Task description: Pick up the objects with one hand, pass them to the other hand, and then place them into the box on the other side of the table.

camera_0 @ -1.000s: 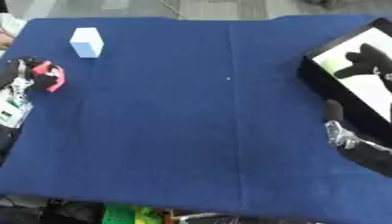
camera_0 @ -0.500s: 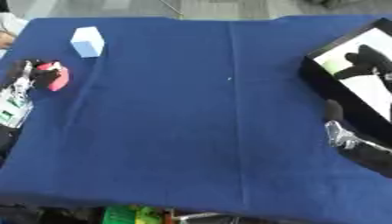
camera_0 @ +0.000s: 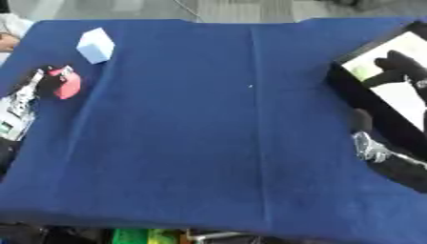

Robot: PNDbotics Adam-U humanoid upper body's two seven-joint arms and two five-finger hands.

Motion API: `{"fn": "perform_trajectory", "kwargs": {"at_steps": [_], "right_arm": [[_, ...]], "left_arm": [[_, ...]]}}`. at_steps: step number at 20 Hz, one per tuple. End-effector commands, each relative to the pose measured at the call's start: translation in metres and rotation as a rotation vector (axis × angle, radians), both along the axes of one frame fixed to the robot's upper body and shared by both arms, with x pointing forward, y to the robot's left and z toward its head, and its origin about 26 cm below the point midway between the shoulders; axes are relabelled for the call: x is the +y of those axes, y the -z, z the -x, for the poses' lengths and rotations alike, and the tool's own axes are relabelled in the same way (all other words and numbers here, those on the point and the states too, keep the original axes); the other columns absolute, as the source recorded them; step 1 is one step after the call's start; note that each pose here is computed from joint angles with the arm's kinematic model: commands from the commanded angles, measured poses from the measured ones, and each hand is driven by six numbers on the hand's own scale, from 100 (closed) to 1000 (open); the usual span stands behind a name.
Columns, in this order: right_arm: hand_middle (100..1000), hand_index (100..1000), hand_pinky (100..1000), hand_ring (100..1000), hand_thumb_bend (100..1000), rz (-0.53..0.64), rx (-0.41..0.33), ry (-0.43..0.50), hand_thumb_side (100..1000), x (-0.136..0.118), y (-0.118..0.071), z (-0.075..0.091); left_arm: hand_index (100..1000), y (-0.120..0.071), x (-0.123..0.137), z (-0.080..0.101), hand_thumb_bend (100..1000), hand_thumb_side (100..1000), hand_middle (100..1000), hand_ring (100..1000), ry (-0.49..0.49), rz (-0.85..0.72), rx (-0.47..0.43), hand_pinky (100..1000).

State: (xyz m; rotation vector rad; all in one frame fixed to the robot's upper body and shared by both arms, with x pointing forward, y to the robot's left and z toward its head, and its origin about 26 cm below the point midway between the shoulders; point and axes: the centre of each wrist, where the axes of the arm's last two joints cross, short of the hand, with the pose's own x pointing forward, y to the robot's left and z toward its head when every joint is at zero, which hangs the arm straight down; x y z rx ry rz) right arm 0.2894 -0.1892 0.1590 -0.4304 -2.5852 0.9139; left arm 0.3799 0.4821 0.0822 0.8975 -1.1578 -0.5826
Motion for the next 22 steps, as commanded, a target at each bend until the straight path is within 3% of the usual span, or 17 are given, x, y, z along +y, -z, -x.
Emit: {"fn": "perform_trajectory", "kwargs": {"at_steps": [1, 4, 6, 7, 12, 16, 19, 22], "right_arm": [[627, 945, 838, 858, 100, 0.002, -0.026, -0.001, 236, -0.001, -0.007, 0.002], [627, 945, 840, 859, 100, 0.003, -0.025, -0.004, 236, -0.001, -0.006, 0.003], [626, 944, 840, 859, 100, 0.003, -0.024, -0.006, 237, -0.001, -0.006, 0.003], [626, 946, 840, 859, 100, 0.003, -0.024, -0.006, 237, -0.001, -0.006, 0.003], [621, 944, 840, 858, 100, 0.003, -0.023, -0.006, 237, -0.001, -0.006, 0.003], [619, 941, 841, 857, 100, 0.003, -0.022, -0.006, 238, -0.002, -0.006, 0.003], [619, 939, 840, 857, 100, 0.002, -0.022, -0.006, 239, -0.002, -0.006, 0.003], [617, 937, 840, 856, 100, 0.002, -0.022, -0.005, 240, -0.003, -0.006, 0.003]], "left_arm": [[895, -0.011, 0.006, 0.001, 387, 910, 775, 753, 0.037, -0.061, 0.016, 858], [901, -0.012, 0.005, 0.000, 412, 809, 770, 744, 0.061, -0.125, 0.039, 849], [889, -0.013, 0.003, 0.000, 390, 631, 742, 719, 0.064, -0.174, 0.055, 830], [885, -0.013, 0.003, 0.000, 383, 598, 736, 714, 0.065, -0.194, 0.062, 825], [795, -0.014, 0.000, -0.001, 311, 170, 607, 605, 0.059, -0.255, 0.069, 750], [698, -0.017, -0.002, -0.002, 224, 167, 510, 519, 0.033, -0.279, 0.023, 684], [620, -0.021, -0.003, -0.003, 100, 169, 452, 466, -0.003, -0.281, -0.051, 648], [589, -0.028, -0.008, -0.002, 100, 183, 430, 450, -0.025, -0.262, -0.148, 644]]}}
